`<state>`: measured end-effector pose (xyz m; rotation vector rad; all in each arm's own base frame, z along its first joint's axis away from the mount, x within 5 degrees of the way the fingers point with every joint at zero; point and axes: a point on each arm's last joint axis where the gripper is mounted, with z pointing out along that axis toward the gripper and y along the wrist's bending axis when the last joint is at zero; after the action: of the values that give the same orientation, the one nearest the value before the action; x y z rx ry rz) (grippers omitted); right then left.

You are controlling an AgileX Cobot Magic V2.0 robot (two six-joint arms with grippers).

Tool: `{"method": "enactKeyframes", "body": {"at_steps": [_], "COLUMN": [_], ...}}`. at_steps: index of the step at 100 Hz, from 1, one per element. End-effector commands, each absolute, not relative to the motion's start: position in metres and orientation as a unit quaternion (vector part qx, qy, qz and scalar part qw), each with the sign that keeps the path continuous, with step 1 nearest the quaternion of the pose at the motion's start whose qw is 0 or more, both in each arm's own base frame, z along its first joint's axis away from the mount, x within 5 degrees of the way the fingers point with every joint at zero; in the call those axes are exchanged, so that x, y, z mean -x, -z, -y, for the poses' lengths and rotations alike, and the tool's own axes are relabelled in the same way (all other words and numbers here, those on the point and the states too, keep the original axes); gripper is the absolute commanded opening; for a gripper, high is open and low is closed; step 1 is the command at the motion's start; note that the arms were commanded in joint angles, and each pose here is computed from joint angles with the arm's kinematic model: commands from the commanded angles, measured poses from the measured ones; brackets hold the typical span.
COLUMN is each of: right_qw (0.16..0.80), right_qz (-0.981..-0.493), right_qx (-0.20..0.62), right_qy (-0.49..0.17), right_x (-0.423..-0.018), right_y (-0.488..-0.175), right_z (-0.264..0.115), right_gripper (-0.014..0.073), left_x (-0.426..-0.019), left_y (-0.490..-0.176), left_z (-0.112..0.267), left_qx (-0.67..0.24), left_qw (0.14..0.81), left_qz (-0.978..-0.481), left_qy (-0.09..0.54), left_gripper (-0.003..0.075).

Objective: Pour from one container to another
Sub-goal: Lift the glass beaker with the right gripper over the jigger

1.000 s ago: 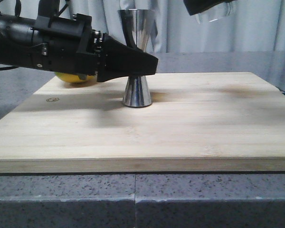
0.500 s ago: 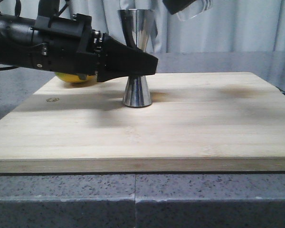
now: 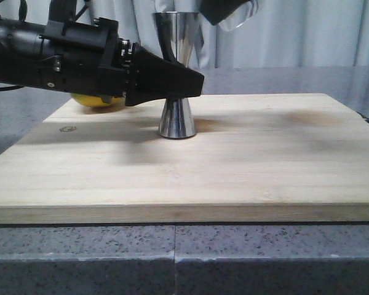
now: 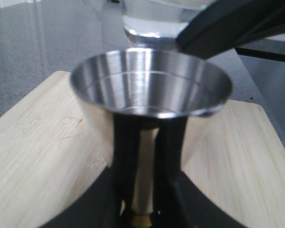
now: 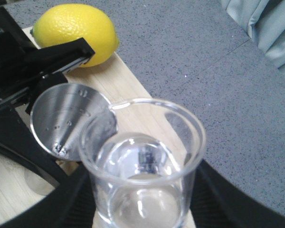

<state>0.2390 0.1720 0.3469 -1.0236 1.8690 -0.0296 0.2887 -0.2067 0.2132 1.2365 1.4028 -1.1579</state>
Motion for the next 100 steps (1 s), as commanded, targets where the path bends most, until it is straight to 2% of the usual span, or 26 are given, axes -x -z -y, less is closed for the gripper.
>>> {"method": "enactKeyframes", "body": {"at_steps": [1, 63, 100], "right_qw": [0.535, 0.534, 0.539], "right_qz": [-0.732, -0.728, -0.723], "right_qx": [0.422, 0.429, 0.429], "right_qy": [0.016, 0.028, 0.046], "right_x": [-0.237, -0.238, -0.239], "right_y": [-0.372, -0.372, -0.383], "right_z": [-0.171, -0.17, -0.168], "right_gripper": [0.0298, 0.0298, 0.0298], "left_x": [-0.285, -0.285, -0.285], "left_y": [-0.245, -0.245, -0.248], "left_z": [0.209, 0.209, 0.21], "left_qx": [-0.48, -0.48, -0.482], "left_qw": [0.493, 0.493, 0.494], "left_qz": [-0.519, -0.519, -0.51], "left_qy": [0.507, 0.507, 0.513], "left_gripper": [0.008, 0.0062, 0.0062]}}
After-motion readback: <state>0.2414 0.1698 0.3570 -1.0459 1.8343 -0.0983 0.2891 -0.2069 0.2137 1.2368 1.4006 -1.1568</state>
